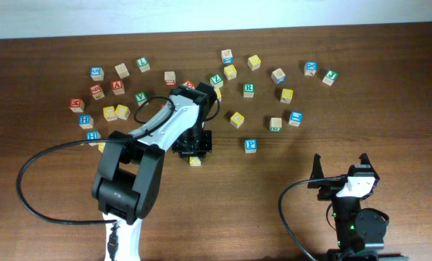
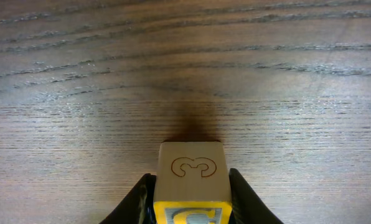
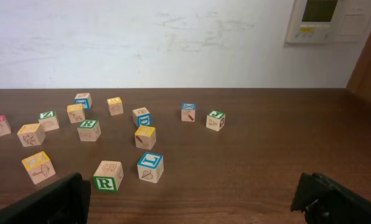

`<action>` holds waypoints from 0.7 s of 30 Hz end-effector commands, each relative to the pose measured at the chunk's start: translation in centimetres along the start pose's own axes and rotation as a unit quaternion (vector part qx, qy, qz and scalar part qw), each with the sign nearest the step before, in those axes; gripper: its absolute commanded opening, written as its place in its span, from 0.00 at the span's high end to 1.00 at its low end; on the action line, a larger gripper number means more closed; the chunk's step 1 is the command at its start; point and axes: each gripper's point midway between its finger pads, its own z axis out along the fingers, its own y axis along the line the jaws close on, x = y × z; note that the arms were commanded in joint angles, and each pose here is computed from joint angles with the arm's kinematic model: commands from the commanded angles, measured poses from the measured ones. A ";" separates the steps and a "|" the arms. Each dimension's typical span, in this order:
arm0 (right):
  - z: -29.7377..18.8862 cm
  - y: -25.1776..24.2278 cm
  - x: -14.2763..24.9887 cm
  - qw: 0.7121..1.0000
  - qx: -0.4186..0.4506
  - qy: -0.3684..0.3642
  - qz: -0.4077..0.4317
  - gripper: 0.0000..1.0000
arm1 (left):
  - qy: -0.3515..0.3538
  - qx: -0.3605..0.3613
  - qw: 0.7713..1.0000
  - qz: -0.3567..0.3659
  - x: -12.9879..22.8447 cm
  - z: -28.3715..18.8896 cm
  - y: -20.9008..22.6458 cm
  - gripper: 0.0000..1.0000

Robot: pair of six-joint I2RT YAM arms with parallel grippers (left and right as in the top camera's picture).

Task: Spell out CVPR
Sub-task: 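Carry the C block with the left gripper to the table center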

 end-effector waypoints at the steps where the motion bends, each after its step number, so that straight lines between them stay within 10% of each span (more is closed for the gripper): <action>1: 0.0 -0.1 0.3 1.000 0.003 0.003 0.002 0.02 | -0.003 -0.009 1.000 -0.011 -0.3 0.1 0.1 0.71; 8: 0.0 -0.1 0.3 1.000 0.003 0.003 0.002 0.02 | -0.005 -0.008 1.000 -0.005 -0.5 -0.8 -0.1 0.49; 14: 0.0 -0.1 0.3 1.000 0.003 0.003 0.002 0.02 | -0.076 0.024 0.996 -0.026 -3.9 -11.2 0.5 0.43; 15: 0.0 -0.1 0.3 1.000 0.003 0.003 0.002 0.02 | -0.108 0.032 0.993 -0.037 -5.1 -13.7 1.4 0.28; 21: 0.0 -0.1 0.3 1.000 0.003 0.003 0.002 0.02 | -0.239 0.049 0.950 -0.195 -13.6 -17.6 14.3 0.39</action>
